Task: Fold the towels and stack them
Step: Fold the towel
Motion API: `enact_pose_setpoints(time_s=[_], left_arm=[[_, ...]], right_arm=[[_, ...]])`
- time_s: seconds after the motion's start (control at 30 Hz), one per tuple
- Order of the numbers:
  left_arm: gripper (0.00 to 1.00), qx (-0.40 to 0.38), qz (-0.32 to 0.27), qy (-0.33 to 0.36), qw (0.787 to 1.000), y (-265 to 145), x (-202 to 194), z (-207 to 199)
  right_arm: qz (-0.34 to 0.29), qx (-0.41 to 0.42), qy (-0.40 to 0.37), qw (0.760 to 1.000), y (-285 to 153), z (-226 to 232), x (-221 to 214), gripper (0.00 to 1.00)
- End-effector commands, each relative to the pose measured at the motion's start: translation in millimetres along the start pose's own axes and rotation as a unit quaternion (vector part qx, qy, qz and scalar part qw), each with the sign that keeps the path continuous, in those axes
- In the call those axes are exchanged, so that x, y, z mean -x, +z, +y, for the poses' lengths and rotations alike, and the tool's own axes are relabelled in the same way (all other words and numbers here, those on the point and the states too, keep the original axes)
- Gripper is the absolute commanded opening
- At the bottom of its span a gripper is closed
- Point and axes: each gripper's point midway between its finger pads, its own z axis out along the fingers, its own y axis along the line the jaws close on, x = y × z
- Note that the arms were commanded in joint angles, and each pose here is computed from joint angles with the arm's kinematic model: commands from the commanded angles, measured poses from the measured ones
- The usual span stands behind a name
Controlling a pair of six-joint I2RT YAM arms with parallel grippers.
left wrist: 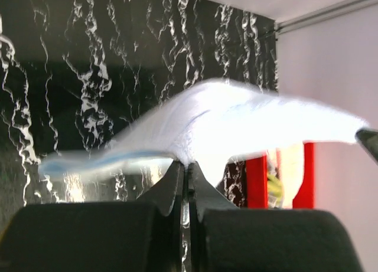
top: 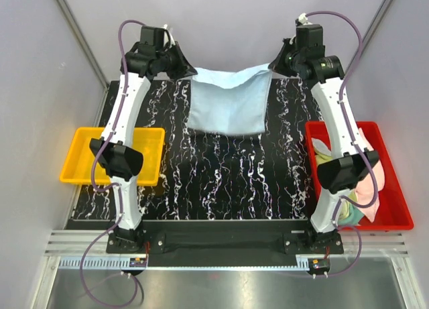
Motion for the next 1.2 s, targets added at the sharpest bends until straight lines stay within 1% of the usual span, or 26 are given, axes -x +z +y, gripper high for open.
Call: enact_pose_setpoints(time_s=[0.0,0.03,0.07,0.1,0.13,0.17,0.2,0.23,0.27,0.3,0.33,0.37,0.4,0.43,0.47,0.53,0.57,0.67,0.77,0.83,0.87,0.9,0.97,1.03,1.1,1.17], left_arm=[[0.0,-0.086,-0.007,0.004,0.996,-43.5,15.6,-34.7],[0.0,-0.088,-0.01,0.006,0.996,-39.5,14.7,-30.4],[0.0,-0.094,-0.017,0.012,0.995,-51.3,10.9,-35.1],[0.0,-0.072,0.024,-0.007,0.997,-30.5,-17.3,-7.9],[0.0,-0.08,0.02,0.0,0.997,-25.6,-22.0,-5.3],[0.0,-0.087,0.018,0.005,0.996,-34.4,-29.8,-6.8],[0.0,-0.058,0.063,-0.018,0.996,-14.9,-66.0,25.8],[0.0,-0.063,0.063,-0.012,0.996,-10.0,-74.3,30.5],[0.0,-0.064,0.077,-0.013,0.995,-7.2,-92.8,37.0],[0.0,-0.054,0.121,-0.031,0.991,5.0,-130.8,60.1],[0.0,-0.059,0.13,-0.029,0.989,12.0,-145.5,67.4],[0.0,-0.06,0.15,-0.027,0.987,17.0,-165.1,72.1],[0.0,-0.052,0.168,-0.028,0.984,21.5,-182.6,82.9],[0.0,-0.017,0.202,-0.039,0.979,24.9,-218.1,112.5],[0.0,0.004,0.214,-0.039,0.976,25.0,-236.0,125.4],[0.0,0.053,0.224,-0.051,0.972,23.9,-266.6,156.7],[0.0,0.079,0.251,-0.066,0.963,13.3,-301.5,178.4],[0.0,0.115,0.272,-0.07,0.953,-4.3,-344.0,201.5],[0.0,0.141,0.286,-0.062,0.946,-17.3,-370.4,212.6],[0.07,0.152,0.297,-0.06,0.941,-22.2,-380.0,216.5],[0.11,0.153,0.3,-0.055,0.94,-23.5,-383.7,215.2],[0.22,0.163,0.299,-0.051,0.939,-25.5,-385.7,218.1],[0.28,0.177,0.299,-0.041,0.937,-31.9,-386.5,216.1],[0.32,0.188,0.291,-0.032,0.937,-37.7,-376.7,210.1],[0.38,0.19,0.259,-0.013,0.947,-42.8,-352.7,198.8],[0.44,0.2,0.219,0.02,0.955,-51.4,-310.3,178.3]], right_arm=[[-0.037,-0.001,-0.015,0.999,-37.8,-2.9,43.4,0.0],[-0.035,0.001,-0.014,0.999,-43.8,-3.0,42.9,0.0],[-0.003,-0.008,-0.011,1.0,-35.6,-11.8,21.1,0.0],[0.005,0.005,-0.009,1.0,-33.2,-10.1,12.7,0.0],[-0.007,0.017,-0.007,1.0,-52.6,-6.1,11.3,0.0],[0.049,-0.006,0.005,0.999,-32.6,-29.4,-36.8,0.0],[0.03,-0.002,0.005,1.0,-28.7,-32.4,-39.6,0.0],[0.02,0.0,0.004,1.0,-40.8,-35.0,-47.4,0.0],[0.056,-0.016,0.014,0.998,-22.7,-56.0,-90.6,0.0],[0.07,-0.022,0.021,0.997,-19.6,-64.6,-109.5,0.0],[0.081,-0.023,0.039,0.996,-20.5,-69.3,-126.8,0.0],[0.117,-0.034,0.051,0.991,-10.1,-87.4,-169.5,0.0],[0.132,-0.038,0.058,0.989,-9.0,-92.6,-190.1,0.0],[0.141,-0.041,0.069,0.987,-9.9,-97.2,-206.8,0.0],[0.168,-0.056,0.078,0.981,-9.1,-112.4,-241.0,0.0],[0.203,-0.077,0.086,0.972,-13.1,-125.7,-275.7,0.0],[0.233,-0.096,0.09,0.964,-19.2,-138.1,-302.1,0.0],[0.291,-0.142,0.099,0.941,-38.8,-163.0,-353.3,0.0],[0.315,-0.134,0.117,0.932,-51.6,-164.0,-383.1,0.0],[0.322,-0.127,0.128,0.929,-57.5,-158.2,-392.5,0.0],[0.331,-0.125,0.125,0.927,-62.5,-155.8,-402.2,0.03],[0.336,-0.117,0.128,0.925,-65.5,-151.5,-405.7,0.12],[0.338,-0.117,0.133,0.924,-74.6,-146.6,-406.7,0.22],[0.317,-0.114,0.132,0.933,-80.5,-142.9,-393.5,0.28],[0.3,-0.134,0.12,0.937,-88.7,-144.9,-376.6,0.31],[0.277,-0.137,0.101,0.946,-94.3,-138.2,-346.9,0.38]])
